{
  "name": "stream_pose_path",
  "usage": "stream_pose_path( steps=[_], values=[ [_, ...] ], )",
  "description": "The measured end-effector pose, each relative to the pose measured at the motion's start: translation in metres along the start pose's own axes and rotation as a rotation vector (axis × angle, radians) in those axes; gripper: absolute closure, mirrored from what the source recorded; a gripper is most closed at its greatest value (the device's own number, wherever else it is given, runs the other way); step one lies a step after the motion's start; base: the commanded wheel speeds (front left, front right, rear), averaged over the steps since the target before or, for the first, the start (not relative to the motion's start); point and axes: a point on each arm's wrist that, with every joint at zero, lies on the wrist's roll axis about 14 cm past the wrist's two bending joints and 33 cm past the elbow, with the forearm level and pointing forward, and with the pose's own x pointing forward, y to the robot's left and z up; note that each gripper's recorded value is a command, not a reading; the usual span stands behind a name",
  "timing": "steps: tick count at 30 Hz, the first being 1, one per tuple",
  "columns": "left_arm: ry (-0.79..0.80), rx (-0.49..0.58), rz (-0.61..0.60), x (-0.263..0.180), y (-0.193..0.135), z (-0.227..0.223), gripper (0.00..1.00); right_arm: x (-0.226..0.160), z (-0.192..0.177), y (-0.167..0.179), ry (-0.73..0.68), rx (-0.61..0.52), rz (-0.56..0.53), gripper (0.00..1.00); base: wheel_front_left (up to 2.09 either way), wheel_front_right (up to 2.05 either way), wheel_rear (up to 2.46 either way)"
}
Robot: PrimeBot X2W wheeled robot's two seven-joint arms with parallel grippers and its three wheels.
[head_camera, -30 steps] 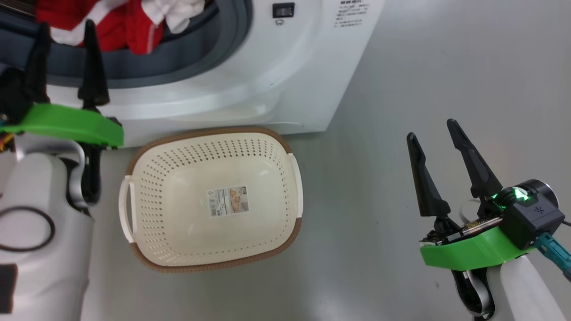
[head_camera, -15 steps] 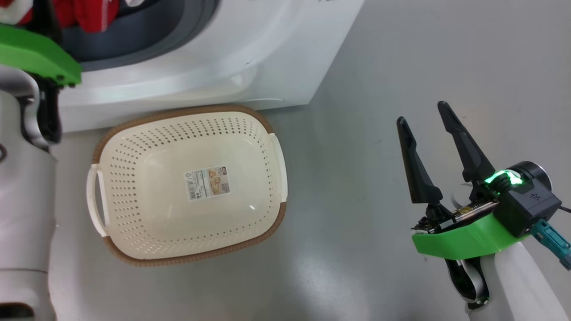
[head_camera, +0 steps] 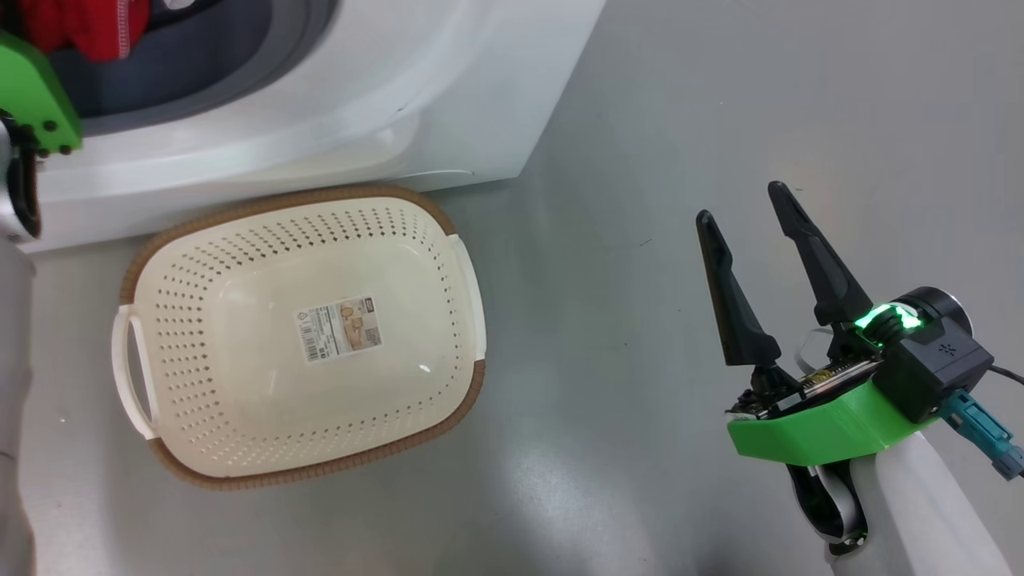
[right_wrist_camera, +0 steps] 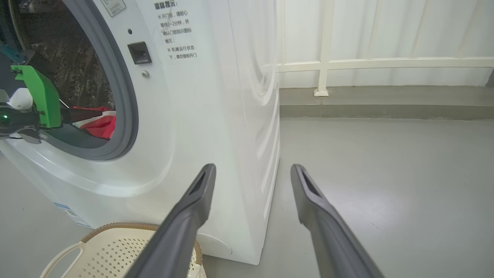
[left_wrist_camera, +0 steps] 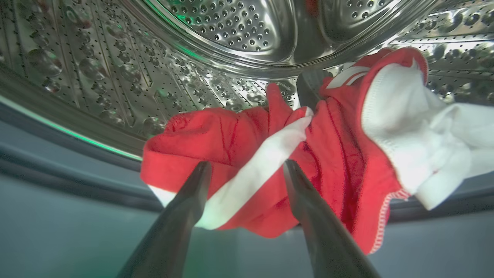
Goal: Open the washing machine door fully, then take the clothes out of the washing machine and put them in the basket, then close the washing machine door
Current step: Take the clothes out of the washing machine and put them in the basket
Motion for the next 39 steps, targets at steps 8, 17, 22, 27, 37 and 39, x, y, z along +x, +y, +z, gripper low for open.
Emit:
stream_pose_path(
  steps=[8, 17, 22, 27, 37, 39],
  values=[
    [0.118, 0.049, 0.024, 0.005, 0.009, -0.024, 0.0, -0.001, 0.006, 0.002, -0.011, 0.014, 0.006, 0.0, 0.0, 0.0, 0.0],
    [0.152, 0.067, 0.028, 0.007, 0.01, -0.032, 1.0, -0.007, 0.009, 0.001, -0.01, 0.016, -0.002, 0.0, 0.0, 0.0, 0.0],
    [0.147, 0.079, 0.015, 0.005, 0.008, -0.031, 1.0, -0.007, 0.01, 0.001, -0.013, 0.018, 0.001, 0.0, 0.0, 0.0, 0.0],
    [0.098, 0.078, 0.004, 0.004, 0.009, -0.023, 1.0, -0.007, 0.009, 0.003, -0.009, 0.027, 0.005, 0.0, 0.0, 0.0, 0.0],
    [-0.08, 0.063, -0.014, -0.002, 0.006, 0.01, 1.0, -0.004, 0.008, 0.009, -0.009, 0.036, 0.021, 0.0, 0.0, 0.0, 0.0],
    [-0.105, 0.046, -0.018, -0.004, 0.004, 0.015, 1.0, -0.004, 0.009, 0.011, -0.012, 0.038, 0.025, 0.0, 0.0, 0.0, 0.0]
  ],
)
